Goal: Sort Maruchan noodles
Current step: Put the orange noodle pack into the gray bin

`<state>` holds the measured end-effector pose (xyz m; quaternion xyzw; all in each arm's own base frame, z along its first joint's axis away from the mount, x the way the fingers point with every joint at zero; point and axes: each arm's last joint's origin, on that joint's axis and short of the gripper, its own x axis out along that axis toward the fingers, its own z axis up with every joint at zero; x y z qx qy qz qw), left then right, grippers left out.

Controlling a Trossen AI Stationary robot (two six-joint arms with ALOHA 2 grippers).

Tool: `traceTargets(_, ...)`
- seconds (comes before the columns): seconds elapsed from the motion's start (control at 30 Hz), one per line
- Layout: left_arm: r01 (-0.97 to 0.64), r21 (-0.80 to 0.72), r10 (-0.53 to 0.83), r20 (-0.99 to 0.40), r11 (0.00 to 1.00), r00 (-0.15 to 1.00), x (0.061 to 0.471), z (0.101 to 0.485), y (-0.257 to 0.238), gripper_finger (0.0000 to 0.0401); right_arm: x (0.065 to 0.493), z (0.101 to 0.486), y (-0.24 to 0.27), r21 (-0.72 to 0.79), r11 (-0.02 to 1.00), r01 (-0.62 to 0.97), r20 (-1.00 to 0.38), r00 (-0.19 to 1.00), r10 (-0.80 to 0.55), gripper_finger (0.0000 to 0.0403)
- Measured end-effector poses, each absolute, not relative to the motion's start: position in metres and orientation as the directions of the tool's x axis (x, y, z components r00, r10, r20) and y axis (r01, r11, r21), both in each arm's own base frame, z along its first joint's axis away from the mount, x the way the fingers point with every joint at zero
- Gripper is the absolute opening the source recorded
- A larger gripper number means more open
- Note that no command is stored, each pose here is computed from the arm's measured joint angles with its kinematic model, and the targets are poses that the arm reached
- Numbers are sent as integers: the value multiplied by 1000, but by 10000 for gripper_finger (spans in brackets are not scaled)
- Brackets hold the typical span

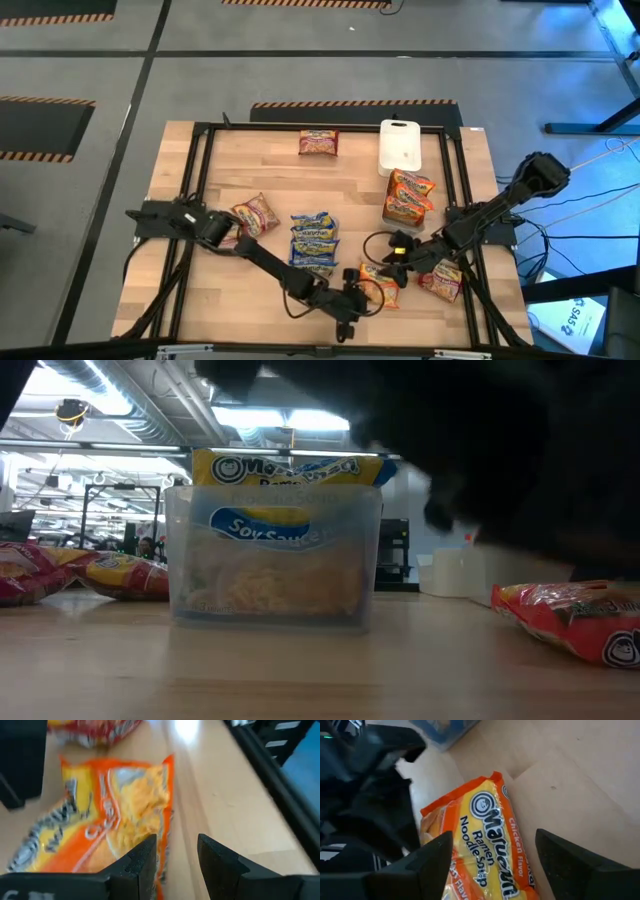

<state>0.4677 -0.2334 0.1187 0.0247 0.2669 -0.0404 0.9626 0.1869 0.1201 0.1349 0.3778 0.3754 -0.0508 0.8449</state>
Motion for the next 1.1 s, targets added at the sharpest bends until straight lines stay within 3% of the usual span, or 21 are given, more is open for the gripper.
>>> traceTargets(0.27, 66, -28, -70, -545, 997, 835, 468, 100, -234, 137, 191, 122, 124, 587, 716, 377, -700, 681, 215, 309)
traceTargets(0.77, 47, -4, -41, -563, 999, 825, 468, 97, -230, 137, 204, 110, 138, 685, 693, 224, -627, 666, 404, 290)
traceTargets(0.93, 47, -1, -39, -565, 999, 824, 468, 97, -230, 137, 208, 112, 142, 704, 690, 167, -586, 686, 432, 270)
traceTargets(1.1, 46, 0, -38, -565, 999, 824, 468, 97, -229, 137, 206, 109, 140, 683, 706, 187, -614, 670, 417, 214)
